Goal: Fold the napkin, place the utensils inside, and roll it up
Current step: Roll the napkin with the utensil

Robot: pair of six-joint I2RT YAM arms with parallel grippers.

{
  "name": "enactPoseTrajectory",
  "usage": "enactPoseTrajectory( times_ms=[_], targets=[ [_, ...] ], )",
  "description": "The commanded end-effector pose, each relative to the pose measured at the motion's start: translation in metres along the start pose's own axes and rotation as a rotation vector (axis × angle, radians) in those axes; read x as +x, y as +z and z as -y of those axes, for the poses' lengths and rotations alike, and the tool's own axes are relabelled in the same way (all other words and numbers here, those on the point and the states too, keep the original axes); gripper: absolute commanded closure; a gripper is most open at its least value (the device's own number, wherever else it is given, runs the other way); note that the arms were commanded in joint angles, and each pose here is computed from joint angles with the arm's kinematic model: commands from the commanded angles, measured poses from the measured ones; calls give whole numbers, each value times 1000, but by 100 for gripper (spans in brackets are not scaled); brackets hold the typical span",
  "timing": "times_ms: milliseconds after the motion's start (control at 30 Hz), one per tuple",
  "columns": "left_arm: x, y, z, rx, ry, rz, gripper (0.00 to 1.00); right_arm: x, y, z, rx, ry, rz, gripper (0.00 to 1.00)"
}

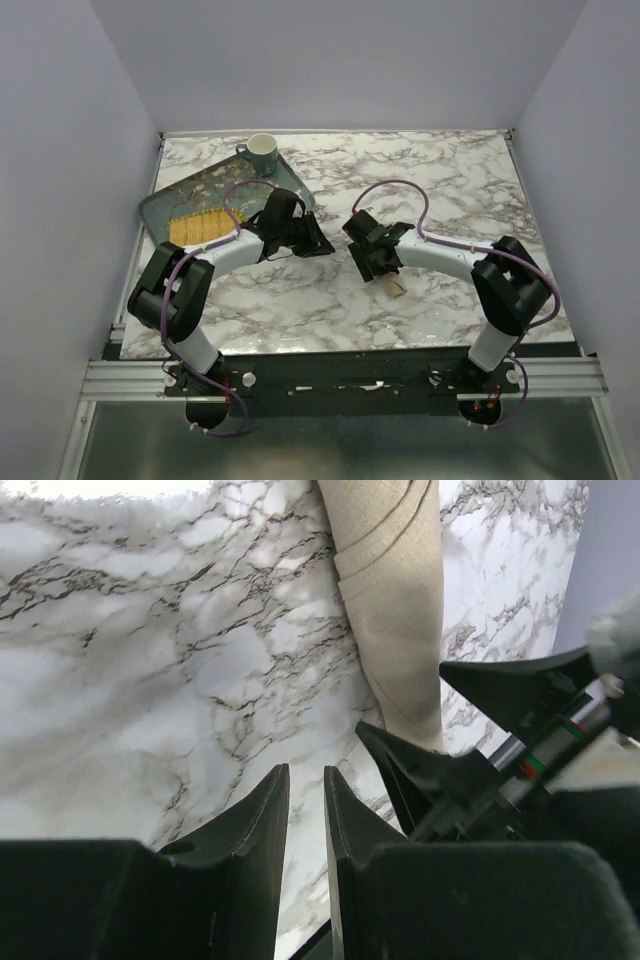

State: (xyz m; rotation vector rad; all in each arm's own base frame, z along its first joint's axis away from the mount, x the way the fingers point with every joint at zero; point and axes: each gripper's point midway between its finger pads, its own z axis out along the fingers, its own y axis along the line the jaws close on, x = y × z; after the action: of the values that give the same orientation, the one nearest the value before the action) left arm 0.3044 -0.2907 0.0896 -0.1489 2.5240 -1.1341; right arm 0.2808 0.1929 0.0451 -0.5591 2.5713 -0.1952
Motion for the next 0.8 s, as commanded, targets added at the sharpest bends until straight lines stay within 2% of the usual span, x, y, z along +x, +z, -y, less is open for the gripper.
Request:
enactPoseTrajectory(
  times_ms=[0,133,300,400,633,767],
  targets=[
    [3,-13,-6,-11,22,18,71,9,10,19,167,-31,-47,18],
    [3,-16,-7,-2,14,20,71,2,12,10,127,-20,-52,16],
    [0,-19,-6,8,11,24,71,0,19,2,77,18,-79,26],
    [-3,-22,-6,12,13,31,71,1,21,-3,59,32,-91,36],
    [-7,-26,-3,25,14,37,71,8,27,9,45,104,-114,44],
    [-8,-25,-3,30,10,38,71,6,32,16,28,158,-111,44]
  ],
)
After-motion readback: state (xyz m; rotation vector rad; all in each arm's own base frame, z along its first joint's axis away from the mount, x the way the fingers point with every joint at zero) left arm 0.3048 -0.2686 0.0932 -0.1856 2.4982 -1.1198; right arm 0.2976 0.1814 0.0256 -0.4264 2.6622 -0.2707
